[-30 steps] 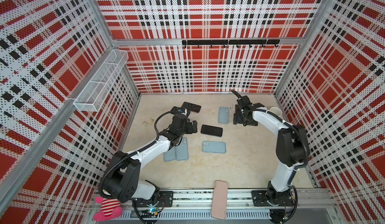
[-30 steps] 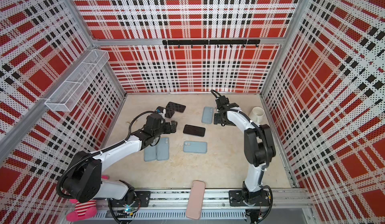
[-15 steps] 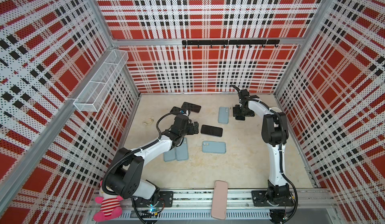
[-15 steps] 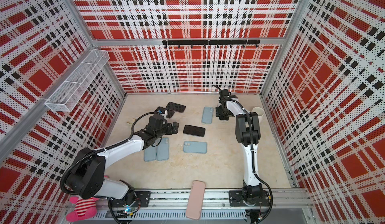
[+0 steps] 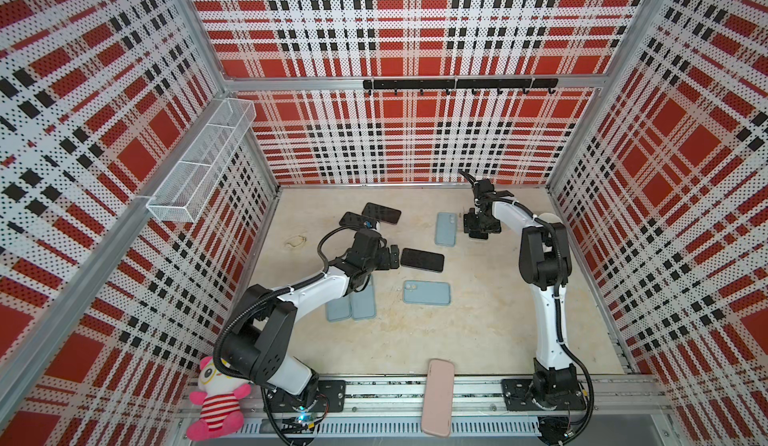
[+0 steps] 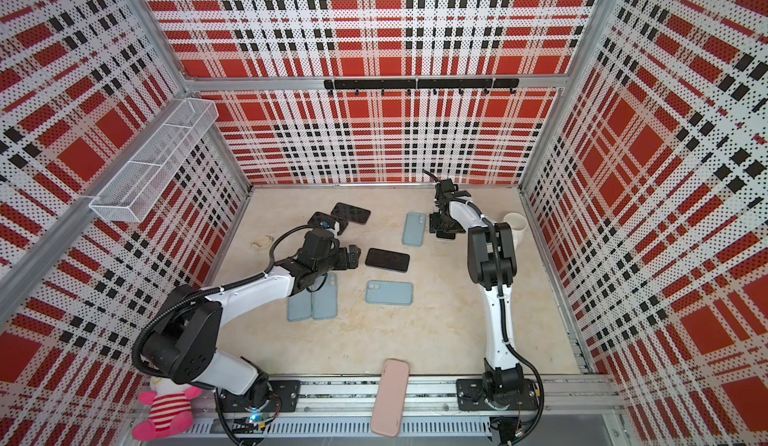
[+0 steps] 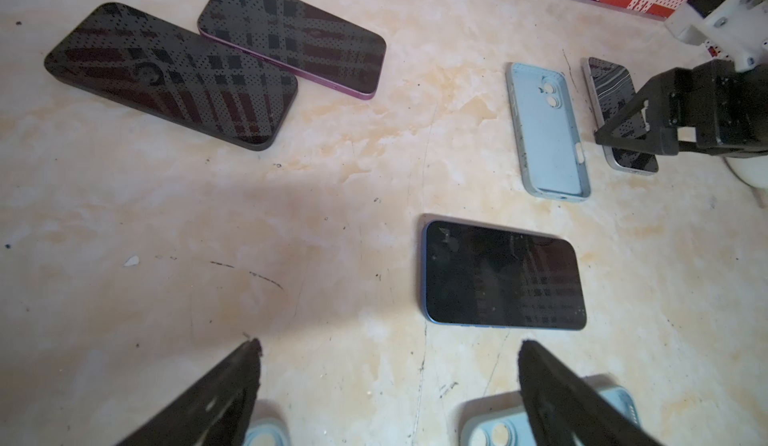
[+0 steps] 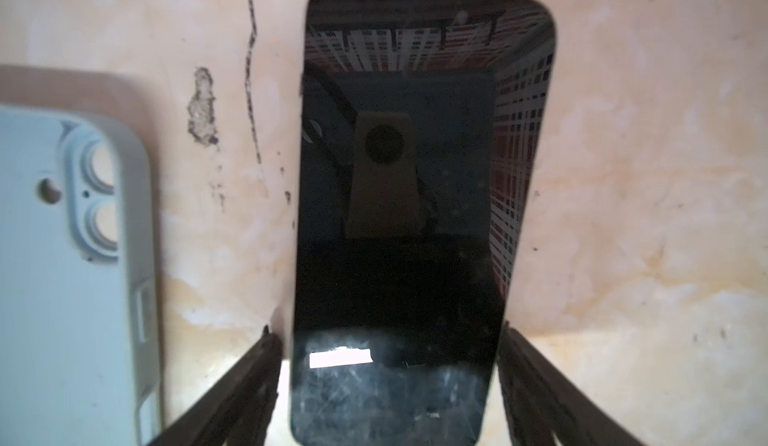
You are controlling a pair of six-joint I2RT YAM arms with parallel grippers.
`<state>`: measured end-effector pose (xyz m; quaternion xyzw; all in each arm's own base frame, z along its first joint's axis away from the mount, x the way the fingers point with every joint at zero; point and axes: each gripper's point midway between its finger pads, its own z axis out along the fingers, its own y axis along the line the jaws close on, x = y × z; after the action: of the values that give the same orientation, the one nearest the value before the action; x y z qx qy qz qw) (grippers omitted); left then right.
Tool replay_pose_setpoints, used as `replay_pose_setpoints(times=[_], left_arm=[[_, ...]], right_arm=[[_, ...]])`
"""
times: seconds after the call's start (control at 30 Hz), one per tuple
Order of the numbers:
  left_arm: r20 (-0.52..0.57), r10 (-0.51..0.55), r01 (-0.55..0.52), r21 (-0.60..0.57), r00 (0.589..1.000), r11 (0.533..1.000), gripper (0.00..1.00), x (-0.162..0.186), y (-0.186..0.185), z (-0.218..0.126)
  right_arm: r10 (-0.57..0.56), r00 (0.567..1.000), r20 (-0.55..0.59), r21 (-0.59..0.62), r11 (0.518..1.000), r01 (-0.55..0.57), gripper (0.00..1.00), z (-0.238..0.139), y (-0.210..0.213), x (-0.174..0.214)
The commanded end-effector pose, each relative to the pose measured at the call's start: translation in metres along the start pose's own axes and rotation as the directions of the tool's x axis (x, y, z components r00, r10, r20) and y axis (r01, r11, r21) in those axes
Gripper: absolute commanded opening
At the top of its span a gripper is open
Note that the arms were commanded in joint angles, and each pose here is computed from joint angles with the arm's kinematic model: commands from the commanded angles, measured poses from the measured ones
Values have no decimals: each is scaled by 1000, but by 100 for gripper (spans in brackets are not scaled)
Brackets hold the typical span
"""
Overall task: Put the phone into the phone case
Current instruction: 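Grasp the black phone by its end with the right gripper and lift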
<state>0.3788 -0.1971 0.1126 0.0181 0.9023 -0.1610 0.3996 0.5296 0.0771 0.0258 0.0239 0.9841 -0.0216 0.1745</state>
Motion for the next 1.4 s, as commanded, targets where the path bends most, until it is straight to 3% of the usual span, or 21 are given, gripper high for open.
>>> replay_pose_setpoints(times=[0.0, 0.3, 0.57, 0.7, 0.97, 1.37], left_arm=[[31, 16, -17, 7, 999, 1000, 98, -14, -8, -5], [49, 14, -14, 3, 999, 1000, 98, -14, -7, -17], [61, 15, -16, 23, 998, 1000, 98, -11, -12, -27], [64, 11, -13, 29, 998, 999, 98, -10, -13, -27], [66, 8, -12, 53, 998, 999, 98, -11, -22, -25], [70, 15, -18, 44, 997, 999, 98, -14, -20, -23]], right_arm=[[-4, 998, -66, 28, 1000, 6, 79, 7, -7, 24], [30, 996, -81, 28, 999, -27, 70, -28, -21, 71], [110, 975, -192, 8, 994, -111, 69, -65, -35, 174], [134, 965, -226, 0, 991, -137, 71, -80, -37, 205], [132, 963, -233, 39, 991, -126, 94, -83, -45, 210], [172, 956, -239, 59, 985, -162, 92, -56, -48, 199]])
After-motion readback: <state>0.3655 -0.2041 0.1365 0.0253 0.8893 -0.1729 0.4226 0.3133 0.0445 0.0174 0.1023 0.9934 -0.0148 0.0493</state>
